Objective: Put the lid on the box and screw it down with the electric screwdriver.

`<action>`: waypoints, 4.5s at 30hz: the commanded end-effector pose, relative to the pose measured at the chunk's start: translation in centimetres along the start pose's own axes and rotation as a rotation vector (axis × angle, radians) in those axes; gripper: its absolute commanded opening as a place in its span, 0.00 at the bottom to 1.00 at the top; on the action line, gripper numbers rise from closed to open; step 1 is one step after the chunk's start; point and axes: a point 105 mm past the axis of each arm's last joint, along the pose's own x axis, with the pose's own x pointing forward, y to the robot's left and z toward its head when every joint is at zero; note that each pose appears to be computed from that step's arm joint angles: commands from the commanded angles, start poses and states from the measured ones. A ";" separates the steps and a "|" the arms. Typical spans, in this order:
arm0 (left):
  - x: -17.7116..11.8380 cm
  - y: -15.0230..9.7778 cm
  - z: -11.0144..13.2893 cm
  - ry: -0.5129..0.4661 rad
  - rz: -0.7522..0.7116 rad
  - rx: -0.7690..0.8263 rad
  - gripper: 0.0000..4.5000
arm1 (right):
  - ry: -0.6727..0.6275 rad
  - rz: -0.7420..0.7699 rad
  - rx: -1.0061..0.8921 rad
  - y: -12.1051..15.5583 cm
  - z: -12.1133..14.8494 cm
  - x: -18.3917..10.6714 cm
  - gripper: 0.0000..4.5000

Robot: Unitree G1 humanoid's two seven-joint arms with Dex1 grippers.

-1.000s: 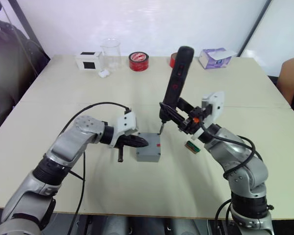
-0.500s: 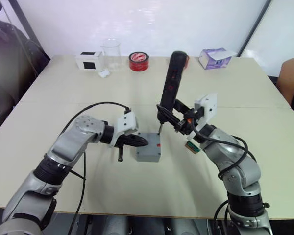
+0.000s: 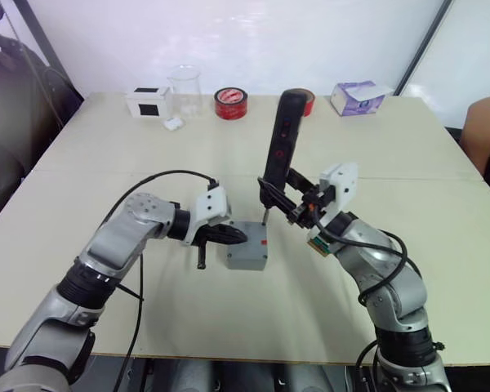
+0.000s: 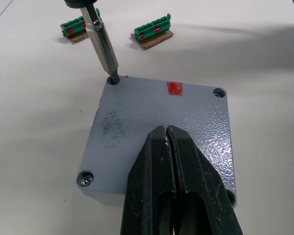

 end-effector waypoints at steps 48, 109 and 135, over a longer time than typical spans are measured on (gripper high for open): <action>0.7 -0.6 -0.8 0.016 0.003 -0.019 0.00 | 0.198 -0.007 -0.031 0.6 -3.9 -0.7 0.42; -5.2 -0.9 2.1 -0.124 0.026 -0.114 0.00 | 1.006 -0.510 0.320 -16.5 2.2 -16.4 0.99; -7.0 -10.0 -3.7 -0.020 -0.009 -0.563 0.00 | 0.903 0.258 0.428 4.1 -2.7 -20.6 0.99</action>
